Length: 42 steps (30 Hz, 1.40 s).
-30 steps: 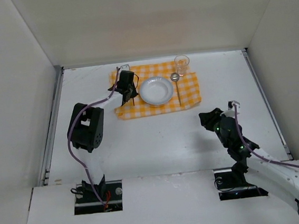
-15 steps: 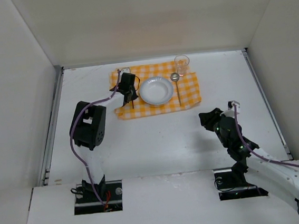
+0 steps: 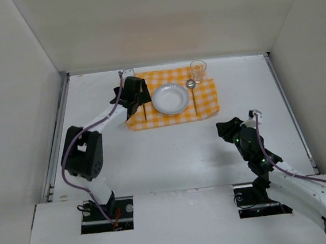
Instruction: Set the dinner table for one person
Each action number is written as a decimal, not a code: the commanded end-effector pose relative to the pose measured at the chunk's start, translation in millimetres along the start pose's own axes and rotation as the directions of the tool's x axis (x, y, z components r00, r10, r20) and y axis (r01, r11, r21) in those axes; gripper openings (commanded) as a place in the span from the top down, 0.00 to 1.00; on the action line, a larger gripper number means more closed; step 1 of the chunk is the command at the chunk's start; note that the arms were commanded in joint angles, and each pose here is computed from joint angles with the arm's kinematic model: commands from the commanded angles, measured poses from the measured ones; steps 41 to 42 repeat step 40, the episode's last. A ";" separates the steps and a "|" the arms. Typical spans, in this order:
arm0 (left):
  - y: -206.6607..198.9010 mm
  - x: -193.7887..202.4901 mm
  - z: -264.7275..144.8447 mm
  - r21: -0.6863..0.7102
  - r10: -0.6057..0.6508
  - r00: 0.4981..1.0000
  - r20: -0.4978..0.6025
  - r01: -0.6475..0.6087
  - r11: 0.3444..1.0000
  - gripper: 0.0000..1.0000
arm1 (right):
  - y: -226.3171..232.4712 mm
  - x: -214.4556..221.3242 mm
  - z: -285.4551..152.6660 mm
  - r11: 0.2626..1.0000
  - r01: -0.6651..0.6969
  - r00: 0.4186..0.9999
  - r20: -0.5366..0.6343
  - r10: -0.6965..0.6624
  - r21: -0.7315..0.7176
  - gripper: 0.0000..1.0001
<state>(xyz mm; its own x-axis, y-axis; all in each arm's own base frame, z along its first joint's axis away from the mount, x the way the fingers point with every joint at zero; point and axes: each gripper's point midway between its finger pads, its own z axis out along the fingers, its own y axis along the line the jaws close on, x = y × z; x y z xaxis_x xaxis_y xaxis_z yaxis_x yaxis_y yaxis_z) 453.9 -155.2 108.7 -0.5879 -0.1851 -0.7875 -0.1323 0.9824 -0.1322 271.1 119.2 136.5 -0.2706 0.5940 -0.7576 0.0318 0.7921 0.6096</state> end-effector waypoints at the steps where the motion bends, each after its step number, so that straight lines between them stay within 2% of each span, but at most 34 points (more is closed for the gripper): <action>1: 1.0 -37.4 -51.2 0.044 -0.075 0.990 0.117 0.070 0.997 0.00 | 20.4 -21.1 -0.2 0.998 -0.016 0.998 0.065 0.019 -0.055 0.53; 5: 16.6 -30.7 -83.4 0.061 -0.112 0.982 0.153 0.104 0.993 0.00 | 16.7 -21.4 0.7 0.999 -0.015 0.997 0.071 0.018 -0.040 0.48; 10: 61.4 8.1 -117.5 0.028 -0.209 0.964 0.166 0.207 0.978 0.00 | 13.6 -18.7 2.9 1.000 -0.006 0.998 0.069 0.008 -0.020 0.36; 16: 108.7 77.4 -137.2 -0.059 -0.331 0.941 0.075 0.336 0.940 0.00 | 12.5 -13.6 7.5 1.000 0.003 0.998 0.066 -0.002 -0.007 0.22; 24: 112.6 137.8 -143.4 -0.044 -0.408 0.913 -0.009 0.408 0.912 0.00 | 1.3 -4.5 17.3 0.999 0.024 0.998 0.060 -0.026 0.046 0.09; 28: 102.7 145.1 -141.9 -0.001 -0.420 0.907 -0.030 0.421 0.907 0.00 | -3.9 1.5 22.6 0.997 0.036 0.998 0.052 -0.040 0.075 0.04; 33: 85.1 138.2 -143.2 0.060 -0.409 0.912 -0.036 0.410 0.910 0.00 | -6.2 4.1 27.2 0.994 0.059 0.997 0.046 -0.064 0.092 0.02; 42: 70.7 127.0 -143.0 0.078 -0.373 0.927 -0.039 0.375 0.924 0.00 | -9.6 4.8 26.5 0.994 0.059 0.997 0.047 -0.064 0.097 0.01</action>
